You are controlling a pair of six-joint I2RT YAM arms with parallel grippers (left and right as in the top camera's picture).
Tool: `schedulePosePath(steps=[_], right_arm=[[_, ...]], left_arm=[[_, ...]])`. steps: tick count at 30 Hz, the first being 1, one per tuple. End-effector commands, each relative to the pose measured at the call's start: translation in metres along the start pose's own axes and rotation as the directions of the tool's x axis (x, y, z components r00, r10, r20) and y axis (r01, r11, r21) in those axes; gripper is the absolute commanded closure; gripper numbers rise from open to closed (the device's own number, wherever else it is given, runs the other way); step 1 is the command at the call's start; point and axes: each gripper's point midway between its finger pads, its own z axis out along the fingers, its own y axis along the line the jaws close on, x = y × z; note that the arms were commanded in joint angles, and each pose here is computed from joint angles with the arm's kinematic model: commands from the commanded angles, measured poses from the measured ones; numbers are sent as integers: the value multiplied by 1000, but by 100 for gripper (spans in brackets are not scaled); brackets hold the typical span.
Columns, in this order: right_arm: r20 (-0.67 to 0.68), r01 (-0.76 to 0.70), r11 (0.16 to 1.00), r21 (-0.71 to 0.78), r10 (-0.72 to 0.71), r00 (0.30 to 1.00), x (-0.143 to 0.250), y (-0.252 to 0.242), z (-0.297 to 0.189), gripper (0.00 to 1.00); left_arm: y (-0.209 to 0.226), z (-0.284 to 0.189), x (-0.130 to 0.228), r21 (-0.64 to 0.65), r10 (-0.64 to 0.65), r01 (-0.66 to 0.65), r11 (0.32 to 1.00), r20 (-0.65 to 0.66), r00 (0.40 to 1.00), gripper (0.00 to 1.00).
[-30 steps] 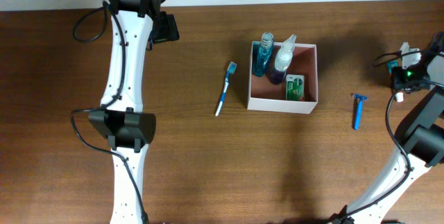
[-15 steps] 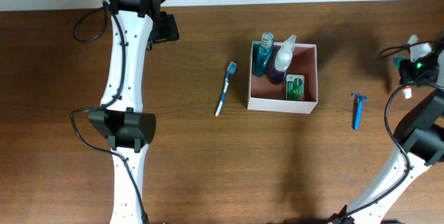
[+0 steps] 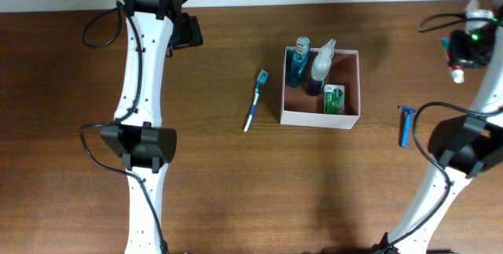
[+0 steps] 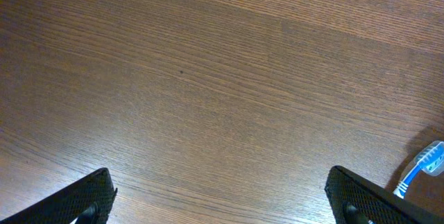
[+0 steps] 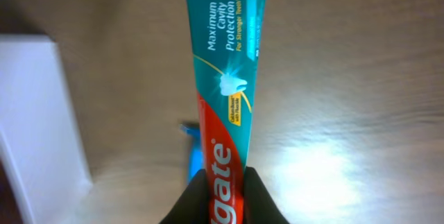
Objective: Pack container
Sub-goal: 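Lift the toothpaste tube and carry it over the pink box, then lower the toothpaste into the box's right side and release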
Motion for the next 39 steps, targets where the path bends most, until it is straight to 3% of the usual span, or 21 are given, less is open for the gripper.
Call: schedulePosePath(steps=[1,8,17,31,34,39], right_arm=[[39,-19,997,-74,22,999,-11,43,-11,93],[56,89,971,-220,-78,995,-16,121,-14,93],[55,199,949,-245,-192,980,-10,186,-15,92],[-18,129,956,-264,-138,990,2,212,-5,92],[-35,139,953,-271,-154,987,7,220,-2,83],[-81,152,941,-304,-185,979,19,237,6,83]], left_arm=[[2,1,0,1,-11,11,1000,-5,1000,1],[2,1,0,1,-11,11,1000,-5,1000,1],[2,1,0,1,-11,11,1000,-5,1000,1],[2,1,0,1,-11,11,1000,-5,1000,1],[2,1,0,1,-11,11,1000,-5,1000,1],[2,1,0,1,-11,11,1000,-5,1000,1]])
